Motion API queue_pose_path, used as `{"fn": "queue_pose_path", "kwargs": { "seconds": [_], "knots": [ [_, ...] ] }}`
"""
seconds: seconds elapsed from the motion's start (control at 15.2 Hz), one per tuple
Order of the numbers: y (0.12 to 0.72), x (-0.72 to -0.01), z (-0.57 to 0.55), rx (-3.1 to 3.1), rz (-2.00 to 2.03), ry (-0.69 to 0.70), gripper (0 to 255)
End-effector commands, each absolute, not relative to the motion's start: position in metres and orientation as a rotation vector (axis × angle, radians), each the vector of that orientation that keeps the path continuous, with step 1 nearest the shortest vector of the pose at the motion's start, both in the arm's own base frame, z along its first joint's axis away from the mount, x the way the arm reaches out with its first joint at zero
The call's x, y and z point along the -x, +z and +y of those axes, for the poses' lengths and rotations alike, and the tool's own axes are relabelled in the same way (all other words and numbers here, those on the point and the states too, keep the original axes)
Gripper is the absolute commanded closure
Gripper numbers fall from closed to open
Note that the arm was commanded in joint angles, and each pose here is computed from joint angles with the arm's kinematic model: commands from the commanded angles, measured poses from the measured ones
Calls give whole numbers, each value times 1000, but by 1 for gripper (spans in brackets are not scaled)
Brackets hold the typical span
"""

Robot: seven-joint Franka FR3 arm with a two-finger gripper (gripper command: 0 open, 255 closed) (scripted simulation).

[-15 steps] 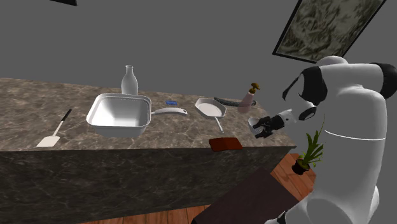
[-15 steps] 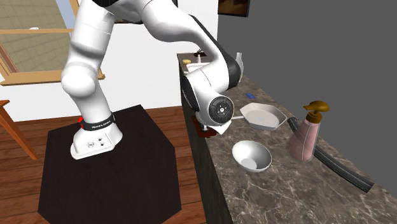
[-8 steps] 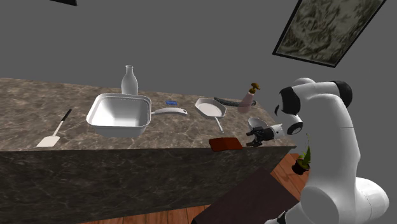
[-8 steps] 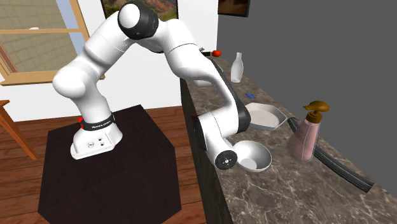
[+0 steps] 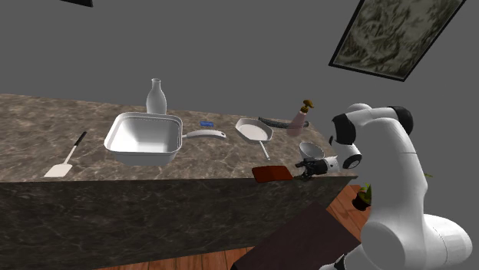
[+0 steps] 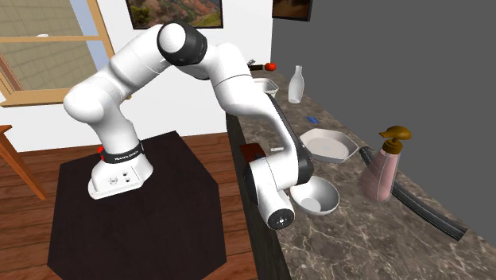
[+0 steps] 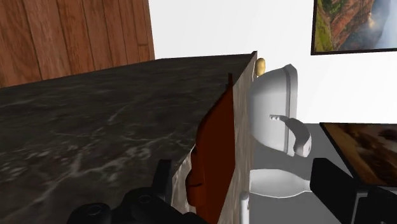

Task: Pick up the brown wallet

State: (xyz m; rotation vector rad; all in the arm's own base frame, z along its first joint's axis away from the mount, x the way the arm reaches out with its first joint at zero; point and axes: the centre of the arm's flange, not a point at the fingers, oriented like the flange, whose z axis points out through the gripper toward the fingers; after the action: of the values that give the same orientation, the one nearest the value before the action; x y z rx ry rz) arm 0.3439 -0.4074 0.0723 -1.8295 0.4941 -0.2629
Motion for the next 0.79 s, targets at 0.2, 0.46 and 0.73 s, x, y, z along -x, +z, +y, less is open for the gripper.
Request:
{"fn": "queue_pose_path", "kwargs": {
  "seconds": [0.2, 0.46, 0.73],
  "knots": [
    [48, -339, -398, 1874, 511, -246, 255],
    [48, -337, -398, 1874, 511, -245, 255],
    [51, -348, -406, 1872, 512, -247, 255]
  ]
}}
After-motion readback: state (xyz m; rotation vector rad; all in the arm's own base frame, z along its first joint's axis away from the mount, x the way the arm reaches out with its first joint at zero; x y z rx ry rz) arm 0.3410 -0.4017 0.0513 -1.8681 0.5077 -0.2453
